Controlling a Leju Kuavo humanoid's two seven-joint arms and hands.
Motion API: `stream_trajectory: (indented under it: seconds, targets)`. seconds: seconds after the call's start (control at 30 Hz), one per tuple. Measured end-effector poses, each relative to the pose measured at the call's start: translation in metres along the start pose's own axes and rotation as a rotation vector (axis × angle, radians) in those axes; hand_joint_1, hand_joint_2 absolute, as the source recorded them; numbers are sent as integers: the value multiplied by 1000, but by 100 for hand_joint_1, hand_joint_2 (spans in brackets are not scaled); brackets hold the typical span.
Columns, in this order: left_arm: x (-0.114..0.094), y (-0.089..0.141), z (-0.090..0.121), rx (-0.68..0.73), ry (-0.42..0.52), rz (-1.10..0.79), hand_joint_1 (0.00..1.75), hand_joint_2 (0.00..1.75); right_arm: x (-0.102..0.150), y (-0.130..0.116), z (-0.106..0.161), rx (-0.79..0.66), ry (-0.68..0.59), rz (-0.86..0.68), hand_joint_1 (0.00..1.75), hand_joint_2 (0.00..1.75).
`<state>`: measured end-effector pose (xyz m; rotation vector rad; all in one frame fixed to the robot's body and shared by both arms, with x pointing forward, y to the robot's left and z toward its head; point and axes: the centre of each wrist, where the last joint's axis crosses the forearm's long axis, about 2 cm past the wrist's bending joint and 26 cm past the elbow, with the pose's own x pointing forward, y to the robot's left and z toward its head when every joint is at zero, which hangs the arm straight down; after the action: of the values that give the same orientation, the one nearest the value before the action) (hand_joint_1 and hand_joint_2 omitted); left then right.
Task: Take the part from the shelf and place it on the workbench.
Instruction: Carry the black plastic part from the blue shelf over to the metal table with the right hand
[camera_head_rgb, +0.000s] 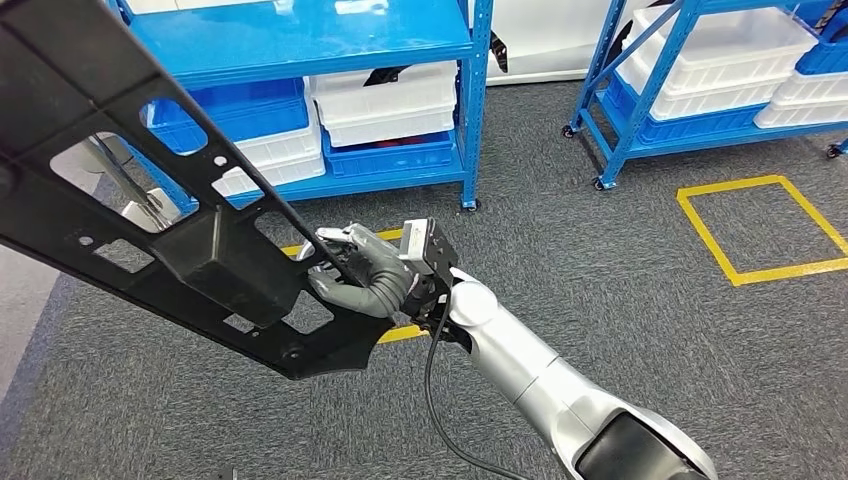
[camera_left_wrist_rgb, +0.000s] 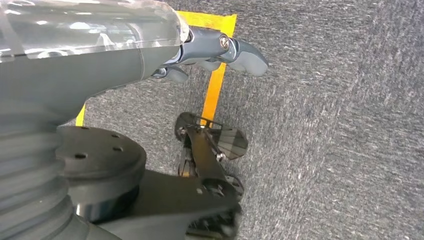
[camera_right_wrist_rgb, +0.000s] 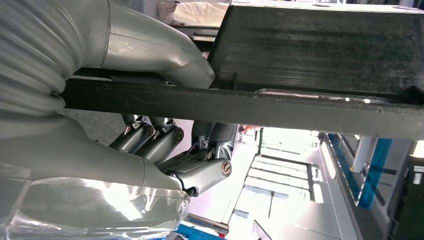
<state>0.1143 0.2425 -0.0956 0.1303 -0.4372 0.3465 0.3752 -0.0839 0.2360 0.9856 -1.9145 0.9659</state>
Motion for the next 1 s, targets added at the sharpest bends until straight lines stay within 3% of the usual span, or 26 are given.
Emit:
stream_trajectory:
  seconds: [1.0]
  targets:
    - [-4, 1, 1, 10, 4, 19, 0, 175, 2, -1, -7, 29, -23, -31, 175, 175]
